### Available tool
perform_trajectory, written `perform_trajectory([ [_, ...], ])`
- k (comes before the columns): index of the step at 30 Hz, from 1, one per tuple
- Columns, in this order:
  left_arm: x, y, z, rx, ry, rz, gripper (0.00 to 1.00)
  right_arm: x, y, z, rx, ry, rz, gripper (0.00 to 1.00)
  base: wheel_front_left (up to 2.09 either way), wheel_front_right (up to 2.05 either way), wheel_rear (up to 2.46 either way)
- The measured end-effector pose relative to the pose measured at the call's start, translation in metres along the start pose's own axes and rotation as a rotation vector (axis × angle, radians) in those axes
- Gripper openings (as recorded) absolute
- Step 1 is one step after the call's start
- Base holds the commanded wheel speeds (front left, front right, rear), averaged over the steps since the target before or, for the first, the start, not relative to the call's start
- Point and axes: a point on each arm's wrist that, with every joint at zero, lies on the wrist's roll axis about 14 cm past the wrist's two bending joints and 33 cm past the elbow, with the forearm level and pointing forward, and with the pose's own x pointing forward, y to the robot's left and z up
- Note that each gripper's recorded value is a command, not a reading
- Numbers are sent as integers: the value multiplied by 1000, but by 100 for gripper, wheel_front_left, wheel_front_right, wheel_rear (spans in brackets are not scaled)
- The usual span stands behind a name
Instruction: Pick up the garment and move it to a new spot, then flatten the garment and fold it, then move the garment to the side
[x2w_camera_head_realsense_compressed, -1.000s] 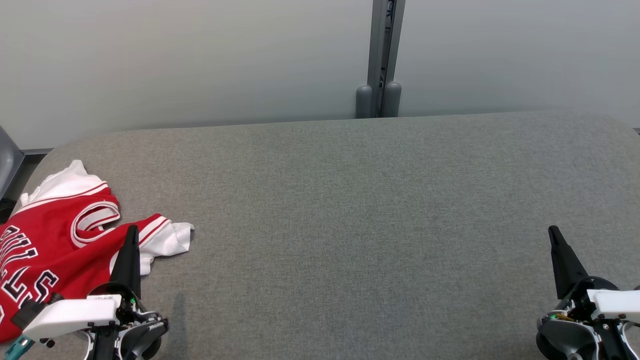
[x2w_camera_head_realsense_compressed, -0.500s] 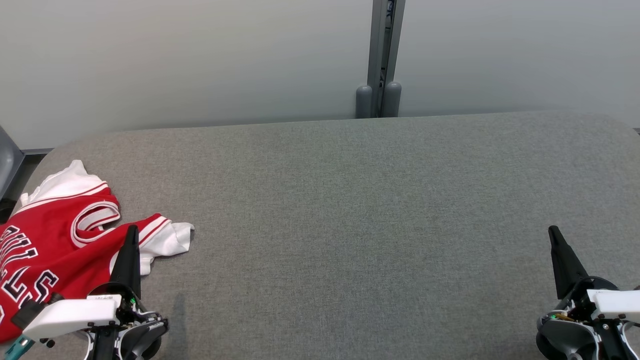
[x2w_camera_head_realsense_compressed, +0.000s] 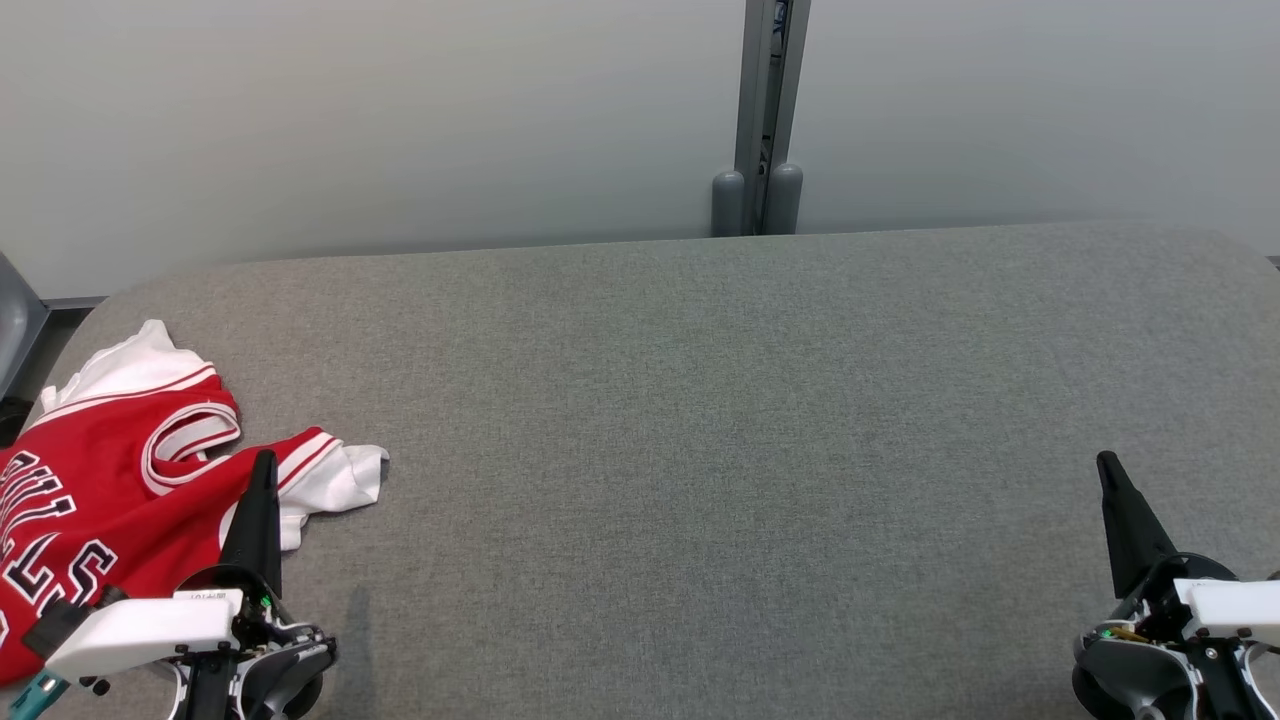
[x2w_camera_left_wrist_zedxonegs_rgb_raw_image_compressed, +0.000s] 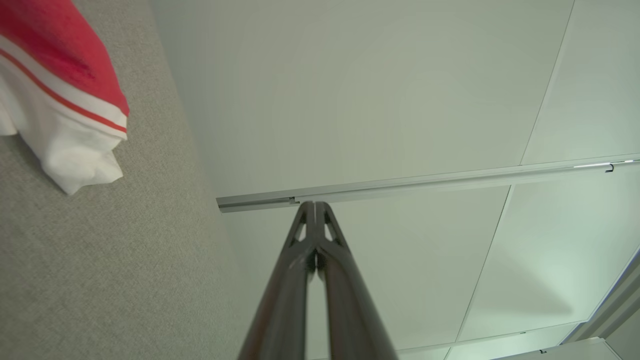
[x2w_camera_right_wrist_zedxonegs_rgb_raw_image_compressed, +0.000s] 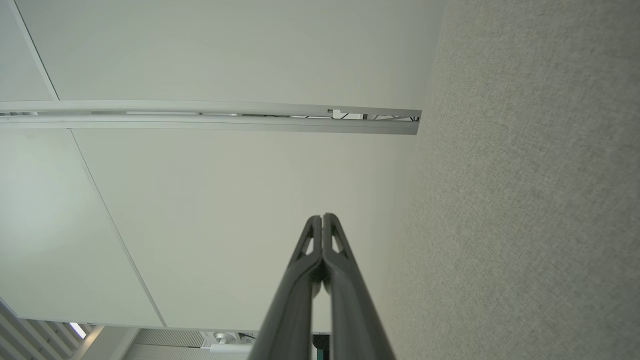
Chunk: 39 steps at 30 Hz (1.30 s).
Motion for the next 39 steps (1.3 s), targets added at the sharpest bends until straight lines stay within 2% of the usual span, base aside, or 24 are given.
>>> perform_trajectory([
  [3,0,0,0,0,0,0,0,0,0,0,0,0,0,0,0,0,0],
  [4,-1,2,0,-1,0,5,100,-1,-2,0,1,0,-5,100,0,0,0],
  [6,-5,13,-3,-12,0,37,100,-5,-12,-2,10,0,-34,100,0,0,0],
  [7,-9,21,-4,-18,0,60,0,-8,-19,-3,15,0,-55,0,0,0,0],
  [8,-13,28,-4,-22,0,81,100,-11,-25,-4,21,0,-74,100,0,0,0],
  [11,-18,36,-4,-26,-10,105,100,-15,-32,-6,23,-4,-92,100,0,0,0],
  [20,-15,25,-1,-2,-42,71,100,-11,-18,-9,-1,-20,-50,100,0,0,0],
  [31,-11,9,2,104,-68,27,100,-7,6,-7,-98,-52,20,100,0,0,0],
  [39,-11,5,5,221,-87,20,100,-5,15,-10,-228,-60,43,100,0,0,0],
])
